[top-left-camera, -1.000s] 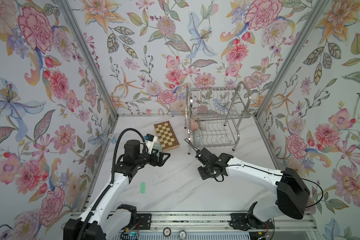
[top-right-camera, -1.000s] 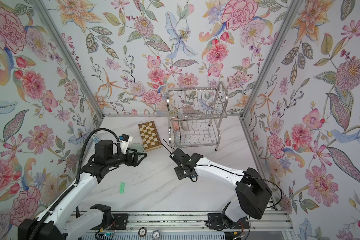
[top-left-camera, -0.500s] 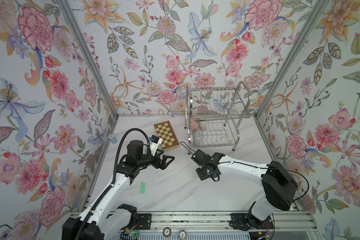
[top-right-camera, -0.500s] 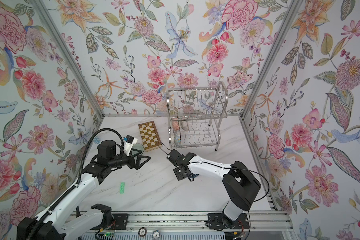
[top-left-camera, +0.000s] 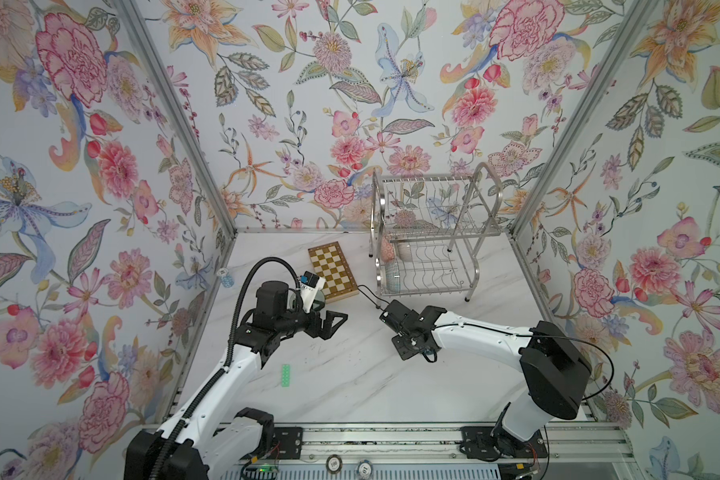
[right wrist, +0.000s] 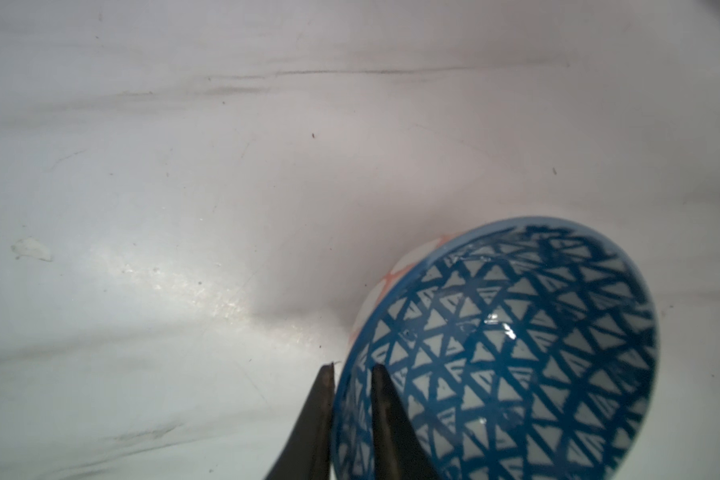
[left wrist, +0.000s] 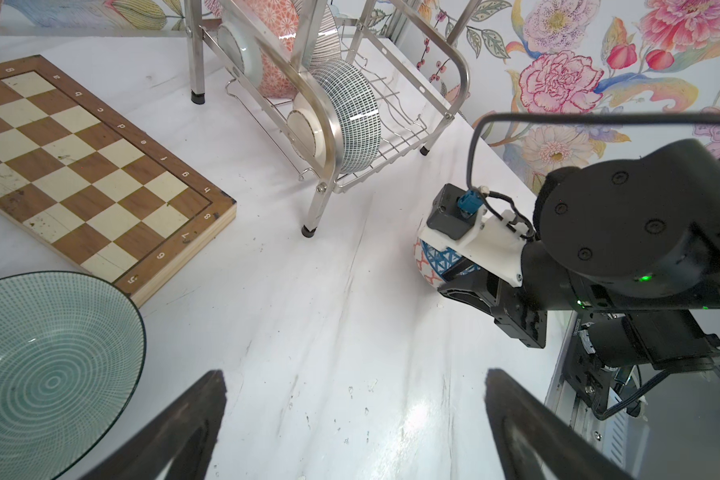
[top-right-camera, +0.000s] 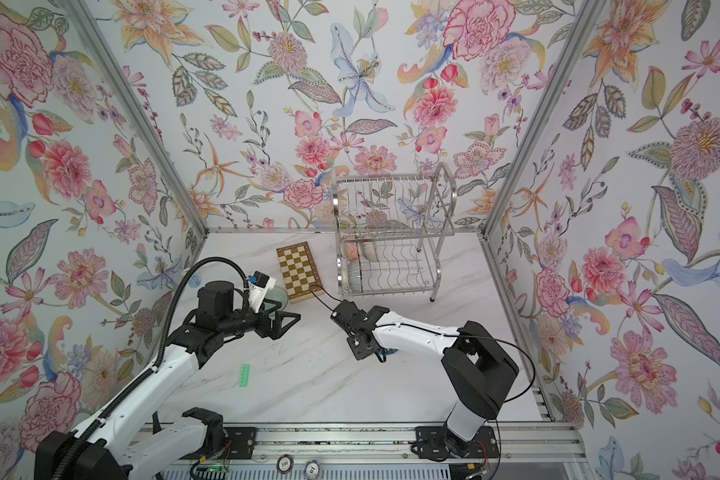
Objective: Load the bowls into the dish rack
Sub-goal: 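Lift the blue bowl off the table, tilting it upright, with the right gripper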
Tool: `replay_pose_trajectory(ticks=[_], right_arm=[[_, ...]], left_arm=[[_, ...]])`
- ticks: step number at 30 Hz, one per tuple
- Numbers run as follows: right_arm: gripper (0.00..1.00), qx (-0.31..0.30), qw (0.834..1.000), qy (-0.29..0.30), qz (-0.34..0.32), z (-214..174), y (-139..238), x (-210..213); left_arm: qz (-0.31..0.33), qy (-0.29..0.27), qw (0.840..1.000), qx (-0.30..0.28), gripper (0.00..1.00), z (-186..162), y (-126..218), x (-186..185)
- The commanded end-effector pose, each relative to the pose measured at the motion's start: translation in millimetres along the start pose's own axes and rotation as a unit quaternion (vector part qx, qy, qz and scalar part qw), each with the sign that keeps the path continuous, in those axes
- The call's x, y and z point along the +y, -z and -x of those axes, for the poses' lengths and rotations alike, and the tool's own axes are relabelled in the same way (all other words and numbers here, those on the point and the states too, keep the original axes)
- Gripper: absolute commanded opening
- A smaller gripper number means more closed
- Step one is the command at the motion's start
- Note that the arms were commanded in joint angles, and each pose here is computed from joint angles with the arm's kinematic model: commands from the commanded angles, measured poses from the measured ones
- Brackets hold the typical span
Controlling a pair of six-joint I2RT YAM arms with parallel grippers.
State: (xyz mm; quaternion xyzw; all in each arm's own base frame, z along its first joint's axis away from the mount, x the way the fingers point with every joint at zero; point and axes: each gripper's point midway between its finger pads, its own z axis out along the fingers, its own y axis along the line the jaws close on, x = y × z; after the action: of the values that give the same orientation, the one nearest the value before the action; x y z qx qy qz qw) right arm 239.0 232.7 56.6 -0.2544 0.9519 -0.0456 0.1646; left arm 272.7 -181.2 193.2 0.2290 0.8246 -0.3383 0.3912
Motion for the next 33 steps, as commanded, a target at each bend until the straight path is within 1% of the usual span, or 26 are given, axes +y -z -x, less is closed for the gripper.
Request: replay_pose_trajectory(ticks=[1, 9, 14, 16, 20, 24, 28, 33], right_arm=[[0.12, -0.004, 1.000, 0.005, -0.013, 4.6, 3.9, -2.1], [0.07, -0.016, 1.000, -0.003, -0.011, 8.3, 10.2, -3.9], [0.14, -0.013, 1.000, 0.003, -0.023, 7.5, 5.9, -4.6], [0.20, -0.011, 0.999, 0.008, -0.031, 8.0, 4.3, -4.5], [0.27, -0.008, 0.999, 0.017, -0.037, 8.3, 1.3, -0.7], [0.30, -0.003, 0.999, 0.021, -0.047, 7.7, -1.6, -1.0], [0.30, 0.002, 0.998, 0.024, -0.058, 6.3, -4.5, -3.7], [0.27, 0.005, 0.998, 0.027, -0.065, 5.5, -7.1, -5.1]], left_arm=[[0.011, -0.010, 1.000, 0.005, 0.99, 1.2, -0.1, 1.8], [0.012, -0.009, 1.000, 0.003, 0.99, 2.8, 0.2, 2.0], [0.014, -0.008, 1.000, 0.004, 0.99, 2.3, 0.2, 2.6], [0.016, -0.008, 1.000, 0.003, 0.99, 3.5, 0.6, 3.0], [0.018, -0.008, 1.000, 0.004, 0.99, 2.9, 0.6, 3.5], [0.020, -0.007, 1.000, 0.005, 0.99, 2.5, 0.4, 4.6], [0.020, -0.007, 1.000, 0.005, 0.99, 3.1, 0.8, 4.4], [0.020, -0.009, 1.000, 0.004, 0.99, 3.8, 0.9, 4.2]])
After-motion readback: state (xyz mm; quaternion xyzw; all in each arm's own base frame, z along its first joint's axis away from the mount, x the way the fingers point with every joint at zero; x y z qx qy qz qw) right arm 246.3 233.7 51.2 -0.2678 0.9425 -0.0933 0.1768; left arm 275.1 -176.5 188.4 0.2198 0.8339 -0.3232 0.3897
